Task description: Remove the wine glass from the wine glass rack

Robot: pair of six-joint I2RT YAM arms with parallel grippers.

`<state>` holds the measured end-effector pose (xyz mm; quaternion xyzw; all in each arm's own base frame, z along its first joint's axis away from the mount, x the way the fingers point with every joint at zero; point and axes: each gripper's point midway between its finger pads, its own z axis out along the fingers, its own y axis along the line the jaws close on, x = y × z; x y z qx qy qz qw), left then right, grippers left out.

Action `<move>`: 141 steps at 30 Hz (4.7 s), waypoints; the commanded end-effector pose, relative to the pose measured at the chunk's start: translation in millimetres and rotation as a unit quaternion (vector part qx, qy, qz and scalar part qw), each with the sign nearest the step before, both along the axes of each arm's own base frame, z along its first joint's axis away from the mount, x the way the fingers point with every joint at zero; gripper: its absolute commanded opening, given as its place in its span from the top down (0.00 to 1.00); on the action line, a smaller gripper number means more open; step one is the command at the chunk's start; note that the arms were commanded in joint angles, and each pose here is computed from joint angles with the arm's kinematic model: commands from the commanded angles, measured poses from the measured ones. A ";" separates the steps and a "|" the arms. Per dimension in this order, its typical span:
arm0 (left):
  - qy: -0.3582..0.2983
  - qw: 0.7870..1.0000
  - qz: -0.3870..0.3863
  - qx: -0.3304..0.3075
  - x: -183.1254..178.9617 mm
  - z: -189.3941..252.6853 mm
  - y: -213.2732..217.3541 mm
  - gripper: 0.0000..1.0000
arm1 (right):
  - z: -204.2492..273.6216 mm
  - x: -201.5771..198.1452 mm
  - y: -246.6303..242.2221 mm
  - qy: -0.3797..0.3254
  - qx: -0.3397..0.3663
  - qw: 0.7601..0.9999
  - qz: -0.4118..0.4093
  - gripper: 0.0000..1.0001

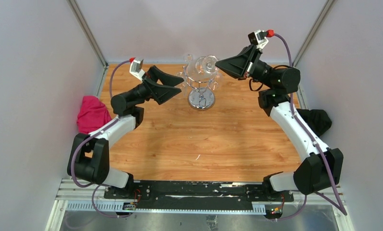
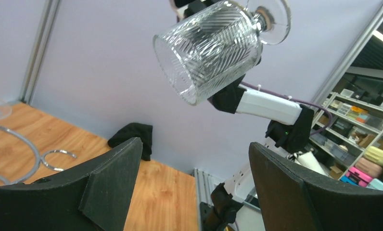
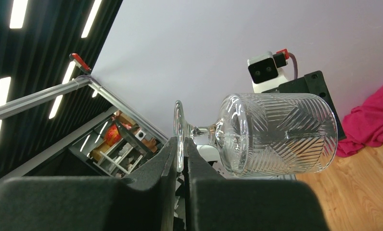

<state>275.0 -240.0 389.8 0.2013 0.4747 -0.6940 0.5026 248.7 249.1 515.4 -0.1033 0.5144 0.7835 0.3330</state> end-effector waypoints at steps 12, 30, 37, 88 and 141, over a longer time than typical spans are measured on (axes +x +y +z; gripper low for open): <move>-0.080 0.996 -0.015 -0.022 -28.0 39.2 6.2 0.13 | 13.2 -29.4 31.2 -0.054 0.053 0.994 0.079 1.00; -0.149 0.987 -0.036 -0.050 -92.8 92.9 22.5 0.33 | -9.1 -36.9 66.9 -0.076 0.102 0.980 0.156 1.00; -0.143 0.988 -0.041 -0.049 -92.8 92.6 22.1 0.67 | -25.5 -44.6 92.4 -0.048 0.094 0.976 0.191 1.00; 0.165 0.705 0.578 0.377 74.4 59.0 183.1 1.00 | -90.3 6.5 5.1 -0.067 -0.299 0.937 -0.170 0.20; 0.402 0.589 0.414 0.566 257.4 -260.3 217.3 1.00 | -149.3 52.1 -71.3 0.007 -0.413 0.857 -0.309 0.11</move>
